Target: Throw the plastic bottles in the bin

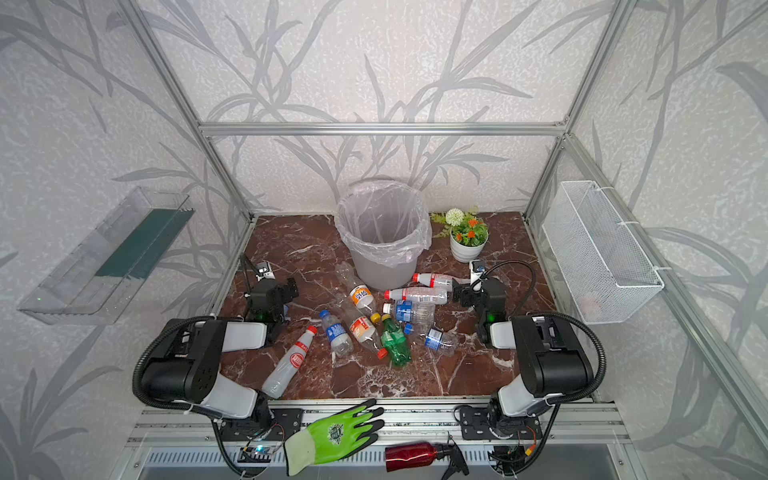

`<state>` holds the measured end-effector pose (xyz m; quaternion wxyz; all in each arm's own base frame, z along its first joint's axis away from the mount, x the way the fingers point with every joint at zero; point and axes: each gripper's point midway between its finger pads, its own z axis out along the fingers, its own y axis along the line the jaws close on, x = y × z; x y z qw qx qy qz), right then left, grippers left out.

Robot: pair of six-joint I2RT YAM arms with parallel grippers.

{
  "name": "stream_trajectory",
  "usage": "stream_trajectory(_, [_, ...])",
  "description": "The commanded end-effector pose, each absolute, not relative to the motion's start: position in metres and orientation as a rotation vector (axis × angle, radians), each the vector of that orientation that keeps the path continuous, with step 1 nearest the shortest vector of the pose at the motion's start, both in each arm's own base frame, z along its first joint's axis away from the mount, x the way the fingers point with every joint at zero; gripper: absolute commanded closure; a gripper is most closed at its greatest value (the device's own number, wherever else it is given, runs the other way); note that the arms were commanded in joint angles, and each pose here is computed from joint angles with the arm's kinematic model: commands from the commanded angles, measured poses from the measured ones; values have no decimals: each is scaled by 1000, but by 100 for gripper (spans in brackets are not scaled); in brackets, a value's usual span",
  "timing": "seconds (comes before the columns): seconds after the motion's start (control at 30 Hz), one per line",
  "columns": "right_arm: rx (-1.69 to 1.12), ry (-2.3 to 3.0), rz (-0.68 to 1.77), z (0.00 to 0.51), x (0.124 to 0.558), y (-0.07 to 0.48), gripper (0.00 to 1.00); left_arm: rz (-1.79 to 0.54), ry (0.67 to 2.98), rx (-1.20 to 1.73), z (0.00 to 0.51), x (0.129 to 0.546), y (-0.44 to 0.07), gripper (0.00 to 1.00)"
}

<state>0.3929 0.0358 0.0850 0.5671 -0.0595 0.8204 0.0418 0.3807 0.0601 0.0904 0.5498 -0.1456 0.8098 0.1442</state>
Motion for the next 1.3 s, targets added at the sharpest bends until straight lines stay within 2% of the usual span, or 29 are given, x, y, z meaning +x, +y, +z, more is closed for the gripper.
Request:
stream_trajectory(0.0, [-151,1901,94,93,399,37,1,344,1898,-357,97,383,63,1])
stream_trajectory(0.73, [-149,1904,98,92,399,37,0,343,1899,-356,97,383,63,1])
stream_trajectory(0.87, [-145,1912,93,101,398,36,6,342,1900,-345,107,385,61,10])
stream_trajectory(0.93, [-108,2027,97,113,399,33,10,385,1922,-352,119,385,64,10])
stream_trajectory(0.97, [-114,2085,114,120,397,35,10,415,1996,-424,124,378,71,10])
stream_trajectory(1.03, [-185,2102,167,139,393,47,10,434,2003,-556,144,371,81,9])
stream_trajectory(1.17, [-222,2107,238,164,384,62,11,259,1919,-569,179,374,66,10])
stream_trajectory(1.27, [-275,2163,254,168,374,77,13,164,1926,-587,181,370,56,10])
